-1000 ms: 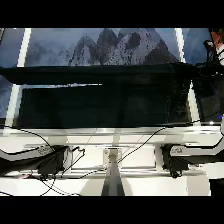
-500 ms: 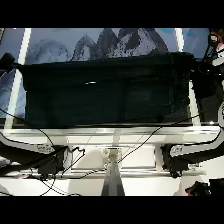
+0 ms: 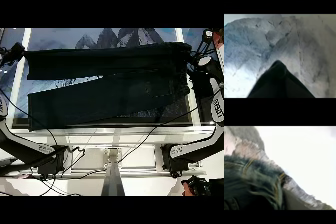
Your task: Fold the clothes and pants, and hang the long-sleeved shirts on hangers.
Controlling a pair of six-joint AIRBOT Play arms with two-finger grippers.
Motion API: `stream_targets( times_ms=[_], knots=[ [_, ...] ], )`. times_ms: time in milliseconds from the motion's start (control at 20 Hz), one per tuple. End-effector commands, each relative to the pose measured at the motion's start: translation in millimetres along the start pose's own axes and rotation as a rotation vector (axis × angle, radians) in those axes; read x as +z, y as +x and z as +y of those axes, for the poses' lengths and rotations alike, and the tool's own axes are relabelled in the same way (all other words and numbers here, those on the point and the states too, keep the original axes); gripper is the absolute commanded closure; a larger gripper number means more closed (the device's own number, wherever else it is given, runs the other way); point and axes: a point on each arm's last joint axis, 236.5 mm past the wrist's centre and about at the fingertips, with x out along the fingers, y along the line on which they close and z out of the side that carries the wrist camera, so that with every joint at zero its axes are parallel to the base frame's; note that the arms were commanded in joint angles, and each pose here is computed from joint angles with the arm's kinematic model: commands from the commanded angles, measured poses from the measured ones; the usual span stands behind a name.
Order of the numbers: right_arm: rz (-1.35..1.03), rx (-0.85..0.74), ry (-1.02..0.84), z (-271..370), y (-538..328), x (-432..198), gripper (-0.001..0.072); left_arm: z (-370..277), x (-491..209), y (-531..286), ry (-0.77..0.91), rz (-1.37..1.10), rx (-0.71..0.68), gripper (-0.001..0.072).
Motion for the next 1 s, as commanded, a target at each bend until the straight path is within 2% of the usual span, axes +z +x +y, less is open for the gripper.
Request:
stream_targets(
  times_ms=[0, 50, 300, 450, 700, 950],
  knots=[
    [-0.024, -0.009, 0.005, 1.1, 2.4, 4.4, 0.0106, -9.8, -12.6, 14.6, 0.0, 0.006, -0.012, -0.0013],
    [-0.026, -0.009, 0.004, 1.1, 1.9, 5.2, 0.0105, -11.9, -12.6, 14.3, 0.003, 0.006, -0.014, 0.0011],
    [-0.017, -0.001, 0.001, 2.3, -1.5, 5.7, 0.0105, -15.4, -17.3, 0.7, 0.009, 0.061, -0.025, 0.0014],
    [0.026, 0.024, -0.009, 8.1, -1.8, -4.6, 0.0105, 3.5, -56.7, -10.7, 0.014, 0.253, -0.001, 0.0014],
    [0.078, 0.037, -0.055, 10.1, -2.5, -17.1, 0.0113, 55.3, -99.1, -39.5, -0.046, 0.483, 0.122, 0.0015],
    [0.109, -0.003, 0.219, -18.8, -4.9, -26.1, 0.0111, 53.2, -119.3, -32.2, -0.039, 0.539, 0.122, 0.0014]
  ],
)
